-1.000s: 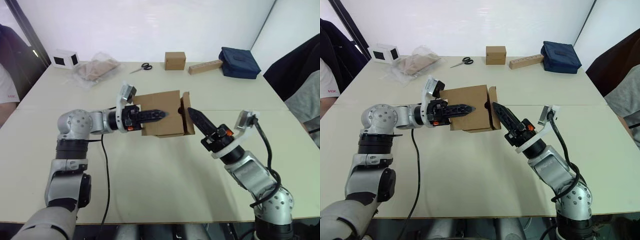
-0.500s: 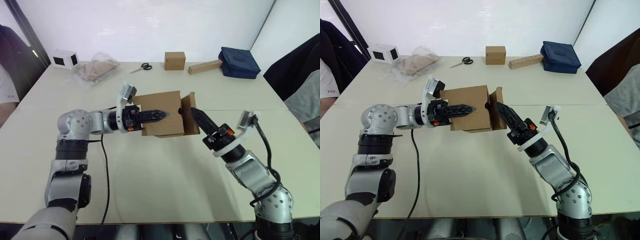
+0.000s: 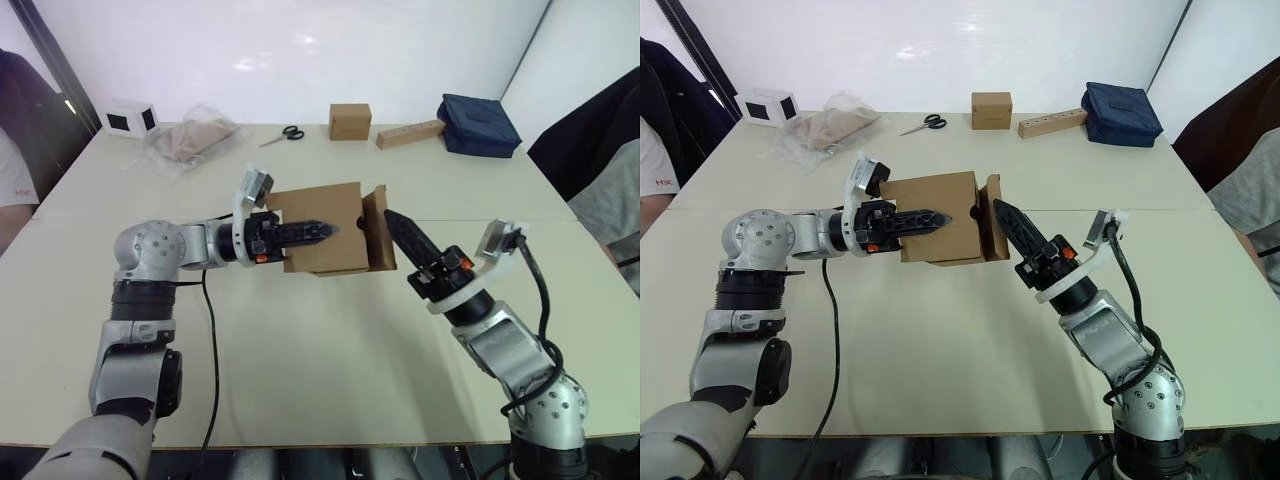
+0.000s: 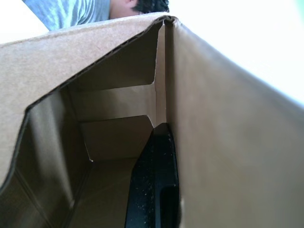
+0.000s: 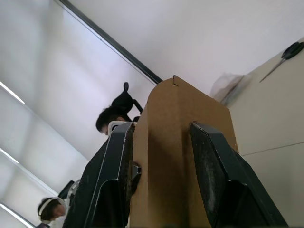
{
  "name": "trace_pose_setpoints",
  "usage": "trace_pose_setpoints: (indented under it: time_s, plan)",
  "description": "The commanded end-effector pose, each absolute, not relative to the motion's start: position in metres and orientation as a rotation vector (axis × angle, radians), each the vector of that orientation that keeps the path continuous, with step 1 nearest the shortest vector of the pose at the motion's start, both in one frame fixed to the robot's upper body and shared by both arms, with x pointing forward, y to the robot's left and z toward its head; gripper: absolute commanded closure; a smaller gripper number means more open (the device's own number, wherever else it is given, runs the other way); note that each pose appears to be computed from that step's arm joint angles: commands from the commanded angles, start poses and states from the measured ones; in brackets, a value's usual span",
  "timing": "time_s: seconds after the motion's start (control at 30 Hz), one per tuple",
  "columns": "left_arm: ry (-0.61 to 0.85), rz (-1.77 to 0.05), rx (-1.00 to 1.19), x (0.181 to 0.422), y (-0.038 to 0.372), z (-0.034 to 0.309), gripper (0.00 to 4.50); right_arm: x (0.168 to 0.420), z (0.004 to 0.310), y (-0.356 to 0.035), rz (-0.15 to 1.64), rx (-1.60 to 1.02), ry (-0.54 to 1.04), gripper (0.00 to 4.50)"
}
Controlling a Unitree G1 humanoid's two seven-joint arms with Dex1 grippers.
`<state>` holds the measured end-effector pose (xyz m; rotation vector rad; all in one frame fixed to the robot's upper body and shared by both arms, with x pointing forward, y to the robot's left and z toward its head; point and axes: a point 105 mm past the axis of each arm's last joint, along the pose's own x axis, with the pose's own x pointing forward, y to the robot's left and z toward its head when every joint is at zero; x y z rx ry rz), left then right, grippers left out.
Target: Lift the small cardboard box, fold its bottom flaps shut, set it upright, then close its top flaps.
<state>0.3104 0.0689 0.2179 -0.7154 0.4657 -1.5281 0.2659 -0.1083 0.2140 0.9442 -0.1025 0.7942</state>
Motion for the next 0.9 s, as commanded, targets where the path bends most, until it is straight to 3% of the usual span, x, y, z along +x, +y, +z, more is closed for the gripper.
trace_pose_setpoints:
  time_s: [0.03,0.17,0.3,0.9]
  plan:
    - [0.412,-1.561,-0.704,0.308,0.069,0.23,4.5,0.257,0.226,-0.108,0.829,0.95,-0.149,2.61]
    - [0.407,-1.562,-0.704,0.308,0.068,0.231,4.5,0.261,0.219,-0.11,0.8,0.938,-0.134,2.61]
    - [0.409,-1.564,-0.705,0.307,0.068,0.231,4.5,0.26,0.216,-0.108,0.802,0.913,-0.122,3.63]
    - [0.41,-1.562,-0.709,0.306,0.068,0.231,4.5,0.271,0.204,-0.112,0.714,0.776,-0.12,3.63]
